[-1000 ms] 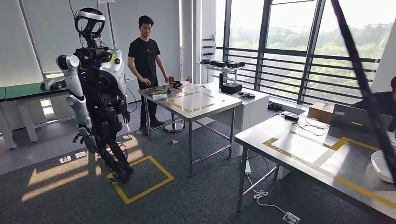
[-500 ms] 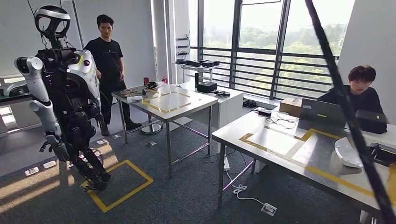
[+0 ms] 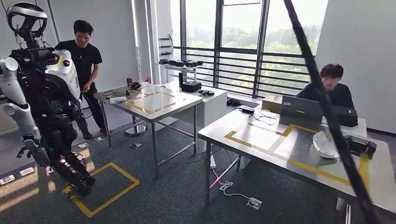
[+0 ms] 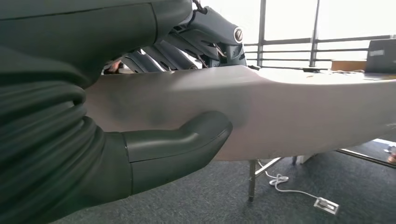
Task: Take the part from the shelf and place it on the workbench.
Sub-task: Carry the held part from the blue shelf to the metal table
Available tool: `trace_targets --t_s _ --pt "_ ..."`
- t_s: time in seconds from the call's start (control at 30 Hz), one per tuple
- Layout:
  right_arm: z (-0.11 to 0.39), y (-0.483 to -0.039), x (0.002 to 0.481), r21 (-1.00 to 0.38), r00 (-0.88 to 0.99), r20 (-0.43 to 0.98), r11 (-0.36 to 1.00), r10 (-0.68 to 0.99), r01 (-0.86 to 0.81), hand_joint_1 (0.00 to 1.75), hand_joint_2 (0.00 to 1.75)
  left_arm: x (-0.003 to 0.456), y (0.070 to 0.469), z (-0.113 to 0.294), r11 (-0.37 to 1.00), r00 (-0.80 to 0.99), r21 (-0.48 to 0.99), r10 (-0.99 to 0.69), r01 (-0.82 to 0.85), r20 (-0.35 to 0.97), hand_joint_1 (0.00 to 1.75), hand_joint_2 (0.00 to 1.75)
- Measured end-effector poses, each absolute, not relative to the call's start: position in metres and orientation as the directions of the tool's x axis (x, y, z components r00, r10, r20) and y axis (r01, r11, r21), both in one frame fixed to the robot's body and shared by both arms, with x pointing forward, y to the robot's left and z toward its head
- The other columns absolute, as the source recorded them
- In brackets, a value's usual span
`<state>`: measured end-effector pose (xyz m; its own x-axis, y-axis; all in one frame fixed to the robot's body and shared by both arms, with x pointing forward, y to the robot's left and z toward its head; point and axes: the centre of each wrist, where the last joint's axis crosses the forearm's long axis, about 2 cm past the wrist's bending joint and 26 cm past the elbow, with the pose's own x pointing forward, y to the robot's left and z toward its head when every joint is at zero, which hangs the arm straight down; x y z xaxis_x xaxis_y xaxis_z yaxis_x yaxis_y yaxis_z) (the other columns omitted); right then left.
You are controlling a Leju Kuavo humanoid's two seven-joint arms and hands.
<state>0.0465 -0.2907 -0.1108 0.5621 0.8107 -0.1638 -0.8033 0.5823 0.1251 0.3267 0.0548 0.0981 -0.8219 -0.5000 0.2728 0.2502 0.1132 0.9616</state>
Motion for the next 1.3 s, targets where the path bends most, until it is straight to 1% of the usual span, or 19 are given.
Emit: trace_targets --t_s 0.57,1.03,1.3 --pt "-0.111 -0.286 0.046 0.116 0.569 -0.158 0.587 0.807 -0.801 0.0 0.0 0.328 0.064 0.093 0.116 -0.814 0.959 -0.508 0.259 0.281 1.75 1.75" --pt "-0.11 -0.288 0.051 0.079 0.575 -0.151 0.59 0.804 -0.804 0.0 0.0 0.332 0.057 0.101 0.117 -0.813 0.944 -0.483 0.308 0.325 1.75 1.75" --pt "-0.11 -0.288 0.051 0.085 0.574 -0.158 0.59 0.803 -0.803 0.0 0.0 0.329 0.049 0.103 0.124 -0.818 0.934 -0.454 0.334 0.353 1.75 1.75"
